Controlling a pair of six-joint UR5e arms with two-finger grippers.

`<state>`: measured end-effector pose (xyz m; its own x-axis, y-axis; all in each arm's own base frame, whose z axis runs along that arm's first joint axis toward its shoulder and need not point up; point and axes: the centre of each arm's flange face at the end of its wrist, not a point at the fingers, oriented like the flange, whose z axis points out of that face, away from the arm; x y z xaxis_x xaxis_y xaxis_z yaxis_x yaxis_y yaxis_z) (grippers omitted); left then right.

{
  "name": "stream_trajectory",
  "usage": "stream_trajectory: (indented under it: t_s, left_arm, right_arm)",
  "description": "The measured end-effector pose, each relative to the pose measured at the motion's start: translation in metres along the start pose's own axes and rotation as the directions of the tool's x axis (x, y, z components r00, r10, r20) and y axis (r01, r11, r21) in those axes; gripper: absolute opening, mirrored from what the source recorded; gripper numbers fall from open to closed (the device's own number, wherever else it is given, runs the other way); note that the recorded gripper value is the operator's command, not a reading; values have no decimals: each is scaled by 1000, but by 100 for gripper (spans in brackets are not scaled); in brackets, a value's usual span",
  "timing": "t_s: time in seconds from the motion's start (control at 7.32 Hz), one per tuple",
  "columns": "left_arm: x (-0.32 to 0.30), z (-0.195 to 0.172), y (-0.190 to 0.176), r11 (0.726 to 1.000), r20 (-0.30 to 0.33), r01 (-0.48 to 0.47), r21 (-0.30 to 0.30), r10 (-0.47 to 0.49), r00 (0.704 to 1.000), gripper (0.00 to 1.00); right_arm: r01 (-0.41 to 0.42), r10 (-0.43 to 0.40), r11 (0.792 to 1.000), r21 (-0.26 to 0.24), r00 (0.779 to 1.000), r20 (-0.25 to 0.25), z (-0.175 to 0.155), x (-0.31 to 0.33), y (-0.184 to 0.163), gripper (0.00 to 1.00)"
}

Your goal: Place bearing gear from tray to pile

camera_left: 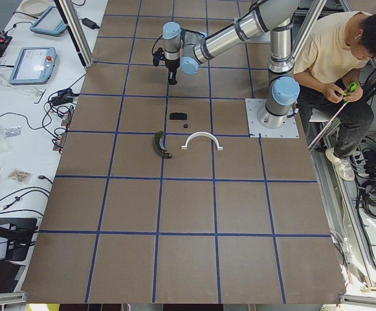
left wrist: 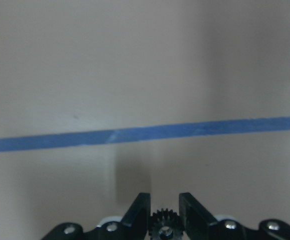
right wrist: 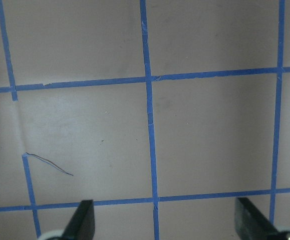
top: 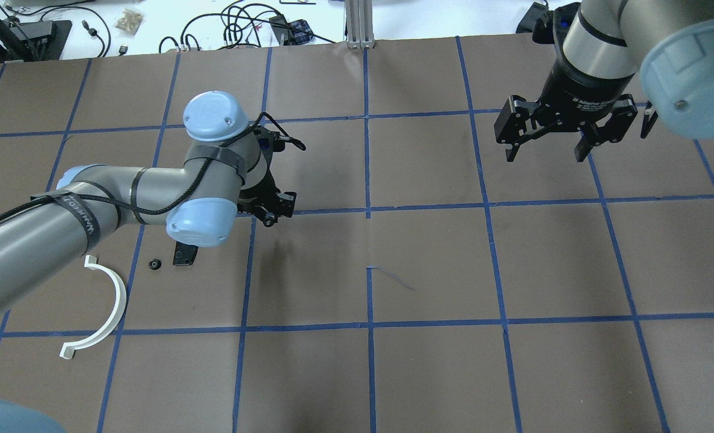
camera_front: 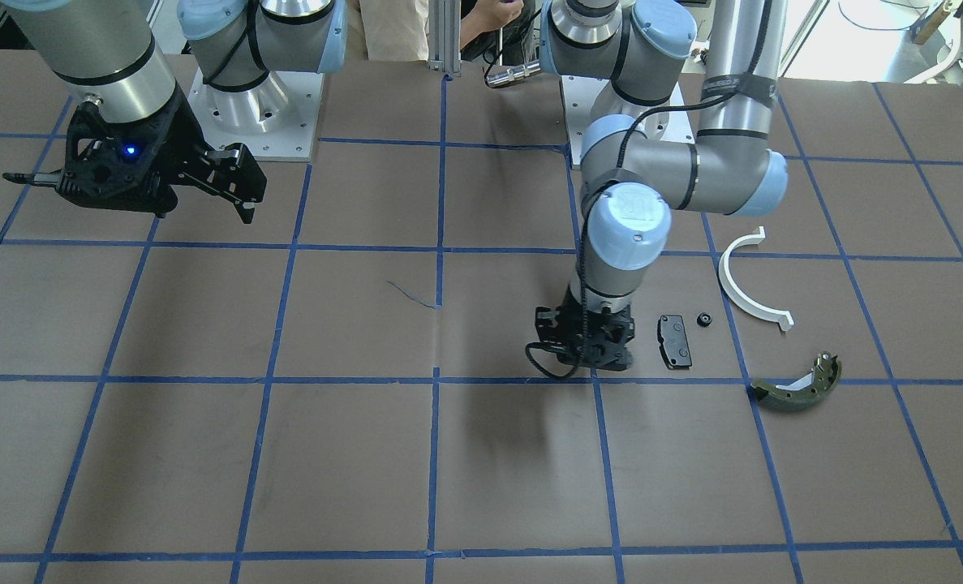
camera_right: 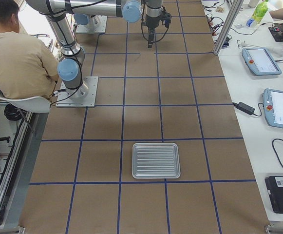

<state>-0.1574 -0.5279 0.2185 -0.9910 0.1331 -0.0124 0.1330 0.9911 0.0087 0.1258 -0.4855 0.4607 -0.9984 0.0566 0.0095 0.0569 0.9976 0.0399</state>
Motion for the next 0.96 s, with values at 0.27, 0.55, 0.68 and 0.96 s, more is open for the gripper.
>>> stream_trajectory:
  t_s: [0.27,0.55,0.68,0.96]
  left_arm:
    - [-108,-4,0,1000,25,8,-27,-7,1000,0]
    - [-192,21,16,996,11,-66,-65,67,998,0]
    - [-210,31,21,995,13,-73,-66,74,997,0]
    - [-218,38,23,995,10,-71,-64,72,997,99]
  right_arm:
    - [0,0,1000,2,1000,0,-1,0,0,100]
    - [0,0,1000,10,1000,1,-4,0,1,100]
    - [1,-1,1000,13,1000,2,-5,0,2,100]
    - [0,0,1000,10,1000,2,-5,0,3,100]
